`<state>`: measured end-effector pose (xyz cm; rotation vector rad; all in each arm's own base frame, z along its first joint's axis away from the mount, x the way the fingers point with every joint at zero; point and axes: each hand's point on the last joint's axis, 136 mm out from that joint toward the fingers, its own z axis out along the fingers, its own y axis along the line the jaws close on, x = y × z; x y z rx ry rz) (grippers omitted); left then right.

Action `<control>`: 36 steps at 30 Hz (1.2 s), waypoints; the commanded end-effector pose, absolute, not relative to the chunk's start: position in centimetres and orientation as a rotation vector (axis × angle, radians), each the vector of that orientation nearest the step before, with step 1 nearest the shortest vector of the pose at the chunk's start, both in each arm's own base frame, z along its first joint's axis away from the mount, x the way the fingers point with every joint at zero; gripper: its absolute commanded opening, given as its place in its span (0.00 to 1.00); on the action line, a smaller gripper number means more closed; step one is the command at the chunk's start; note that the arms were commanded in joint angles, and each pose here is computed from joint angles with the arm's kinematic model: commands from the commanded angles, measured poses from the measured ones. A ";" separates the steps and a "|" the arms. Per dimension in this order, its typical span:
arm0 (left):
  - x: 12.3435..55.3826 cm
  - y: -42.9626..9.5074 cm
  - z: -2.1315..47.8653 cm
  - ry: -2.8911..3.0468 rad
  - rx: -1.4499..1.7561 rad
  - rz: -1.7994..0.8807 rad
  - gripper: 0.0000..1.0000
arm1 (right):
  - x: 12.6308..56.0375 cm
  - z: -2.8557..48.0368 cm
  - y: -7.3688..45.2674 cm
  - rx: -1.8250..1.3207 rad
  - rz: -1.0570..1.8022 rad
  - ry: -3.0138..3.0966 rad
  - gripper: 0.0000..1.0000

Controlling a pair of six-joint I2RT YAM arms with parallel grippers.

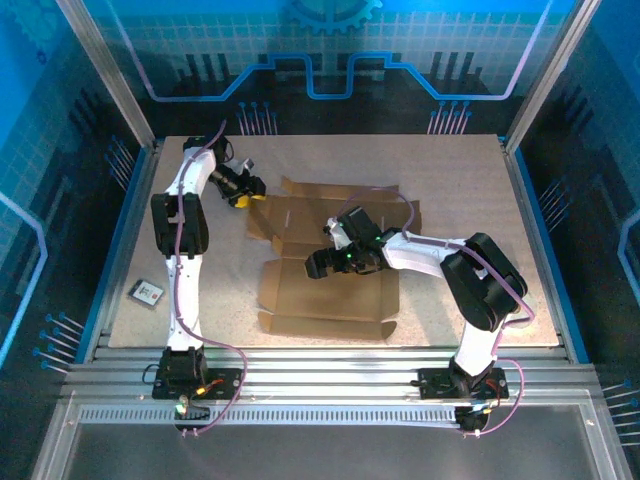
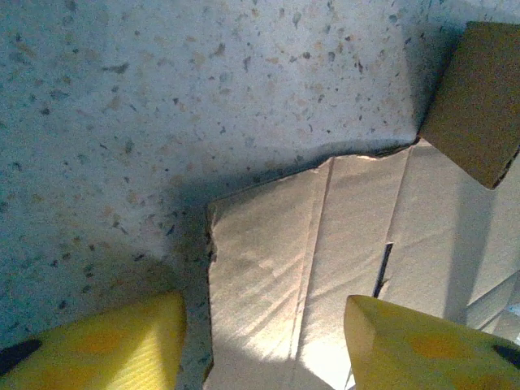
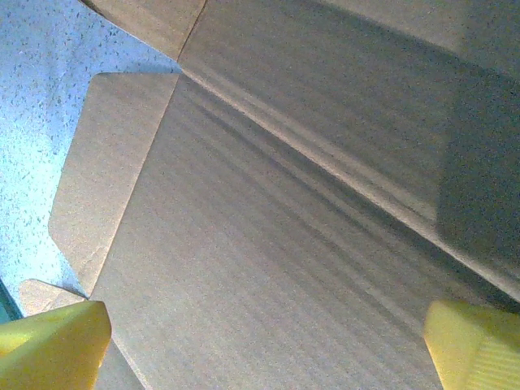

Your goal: Fold the paper box

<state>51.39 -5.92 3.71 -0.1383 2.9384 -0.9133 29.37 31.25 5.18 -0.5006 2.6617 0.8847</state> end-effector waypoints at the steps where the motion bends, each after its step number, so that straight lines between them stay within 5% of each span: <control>1: 51.2 -6.5 4.4 2.921 -0.129 -1.006 0.50 | 28.8 4.3 30.9 -0.504 0.886 2.695 1.00; 10: 50.1 -8.1 5.3 2.925 -0.069 -1.099 0.42 | 28.8 3.9 30.9 -0.506 0.883 2.698 1.00; 33: 50.3 -11.4 6.9 2.918 0.043 -0.963 0.00 | 28.7 5.0 30.8 -0.490 0.883 2.679 0.98; 36: 51.7 -11.2 8.6 2.840 0.009 -0.914 0.02 | 28.3 5.6 30.8 -0.488 0.881 2.683 0.94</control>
